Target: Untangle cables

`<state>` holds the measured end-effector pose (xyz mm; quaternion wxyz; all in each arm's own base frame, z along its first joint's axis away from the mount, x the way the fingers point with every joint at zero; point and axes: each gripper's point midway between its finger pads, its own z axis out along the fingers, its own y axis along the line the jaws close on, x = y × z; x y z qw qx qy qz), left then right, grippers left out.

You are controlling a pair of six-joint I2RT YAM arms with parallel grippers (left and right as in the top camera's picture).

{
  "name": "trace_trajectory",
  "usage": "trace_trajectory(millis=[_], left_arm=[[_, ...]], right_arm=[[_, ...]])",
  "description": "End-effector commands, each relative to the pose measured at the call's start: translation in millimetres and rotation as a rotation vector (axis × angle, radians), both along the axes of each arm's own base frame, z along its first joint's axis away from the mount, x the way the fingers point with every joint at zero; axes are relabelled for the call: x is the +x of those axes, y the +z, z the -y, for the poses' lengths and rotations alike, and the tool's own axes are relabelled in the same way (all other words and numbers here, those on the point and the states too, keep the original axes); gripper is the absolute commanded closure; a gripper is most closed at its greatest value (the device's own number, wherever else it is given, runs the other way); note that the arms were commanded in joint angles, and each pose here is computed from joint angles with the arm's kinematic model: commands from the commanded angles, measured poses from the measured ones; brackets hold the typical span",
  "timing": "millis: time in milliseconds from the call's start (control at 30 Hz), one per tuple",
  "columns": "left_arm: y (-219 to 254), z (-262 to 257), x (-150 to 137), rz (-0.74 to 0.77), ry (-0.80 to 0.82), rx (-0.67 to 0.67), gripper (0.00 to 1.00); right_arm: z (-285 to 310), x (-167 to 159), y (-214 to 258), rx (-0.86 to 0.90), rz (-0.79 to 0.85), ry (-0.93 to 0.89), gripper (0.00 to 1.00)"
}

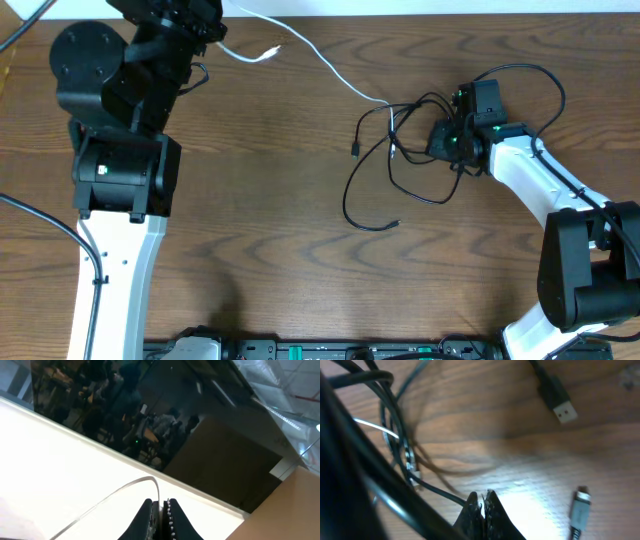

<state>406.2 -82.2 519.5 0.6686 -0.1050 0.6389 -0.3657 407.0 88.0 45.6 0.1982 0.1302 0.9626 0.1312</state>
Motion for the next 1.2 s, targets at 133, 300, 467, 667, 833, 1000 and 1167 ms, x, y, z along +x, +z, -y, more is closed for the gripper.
trace_trajectory(millis=[133,300,467,667,833,1000,1167], left_arm=[[-32,-46,11,-0.119,0.179,0.116,0.93],[-52,-82,12,-0.203,0.264,0.154,0.93],[-68,-104,10,-0.264,0.312,0.178,0.93],[-56,-112,11,-0.212,0.360,0.227,0.92],[-7,-110,2,-0.066,0.372,0.207,0.93],[23,-71,-13,-0.004,0.144,0.126,0.92],[25,-23,-28,-0.006,-0.132,0.080,0.93]], right_arm=[[61,-22,-16,-0.256,-0.105,-0.104,0.99],[91,-28,-17,-0.315,-0.137,-0.170,0.99],[91,-21,-17,-0.231,-0.119,-0.126,0.97],[77,-14,-14,-0.161,-0.085,-0.051,0.94],[78,-14,-14,-0.165,-0.085,-0.053,0.92],[73,-8,-12,-0.149,-0.055,-0.002,0.69],[11,1,18,0.077,0.109,0.380,0.50]])
